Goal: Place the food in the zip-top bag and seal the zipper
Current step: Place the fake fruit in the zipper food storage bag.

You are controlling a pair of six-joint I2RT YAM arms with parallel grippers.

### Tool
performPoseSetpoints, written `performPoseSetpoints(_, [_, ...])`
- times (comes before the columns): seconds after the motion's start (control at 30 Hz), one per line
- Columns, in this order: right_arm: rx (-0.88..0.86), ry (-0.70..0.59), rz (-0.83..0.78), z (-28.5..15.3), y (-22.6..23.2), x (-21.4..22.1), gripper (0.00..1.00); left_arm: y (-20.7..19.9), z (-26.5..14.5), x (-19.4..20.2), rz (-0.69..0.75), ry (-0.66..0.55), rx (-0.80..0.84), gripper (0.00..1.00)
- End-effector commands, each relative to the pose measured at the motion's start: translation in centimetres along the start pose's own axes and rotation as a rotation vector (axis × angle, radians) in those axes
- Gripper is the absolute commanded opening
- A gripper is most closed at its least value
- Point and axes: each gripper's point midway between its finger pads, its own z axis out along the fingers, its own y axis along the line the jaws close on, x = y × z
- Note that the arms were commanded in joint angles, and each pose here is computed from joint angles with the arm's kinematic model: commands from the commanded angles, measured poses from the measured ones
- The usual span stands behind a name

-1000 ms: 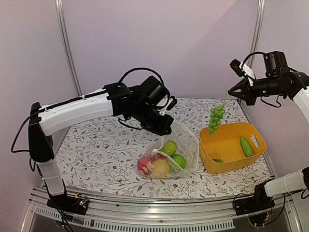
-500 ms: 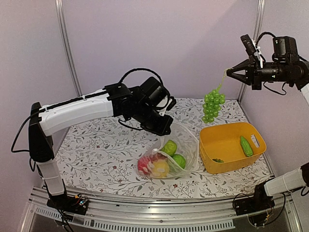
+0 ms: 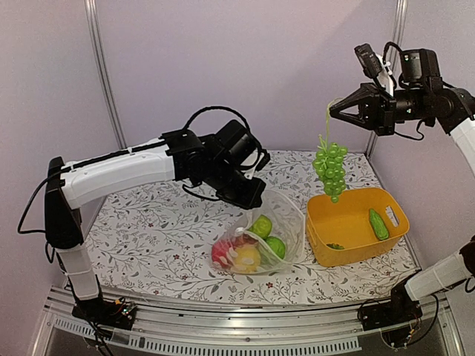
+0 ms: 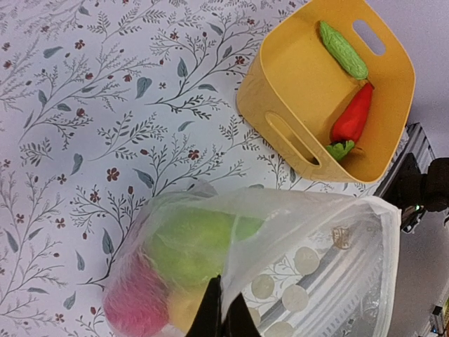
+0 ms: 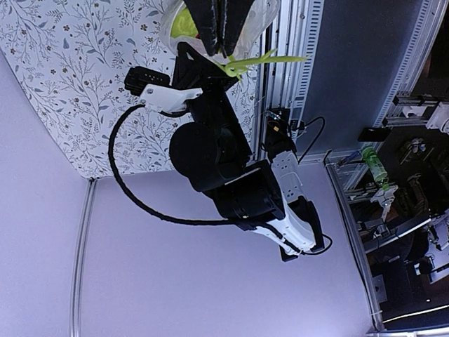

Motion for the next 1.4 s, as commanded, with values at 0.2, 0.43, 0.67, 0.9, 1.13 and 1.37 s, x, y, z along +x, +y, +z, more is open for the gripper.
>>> performPoseSetpoints(0.2, [-0.150,0.058,0.043,5.2,1.6,2.6,0.00,1.1,1.6,0.8,-0.016,0.027,-0.023,0.00])
performPoseSetpoints(0.43, [-0.171,0.136,0.080,8.0,1.0,7.2,0.00,1.6,0.9,0.8,-0.027,0.015,-0.033,0.00])
performPoseSetpoints(0.67, [-0.164,0.179,0.108,8.9,0.4,9.7,0.00,2.2,0.7,1.0,-0.032,0.020,-0.040,0.00])
performPoseSetpoints(0.9, [-0.203,0.284,0.086,12.0,2.3,13.4,0.00,2.3,0.6,0.5,-0.034,0.007,-0.036,0.00])
performPoseSetpoints(1.13, [-0.244,0.301,0.071,14.2,3.1,13.0,0.00,2.2,0.3,0.4,-0.034,0.001,-0.030,0.00])
performPoseSetpoints(1.37, [-0.103,0.382,0.083,14.6,0.5,15.3,0.00,2.4,0.4,0.8,-0.035,0.010,-0.034,0.00])
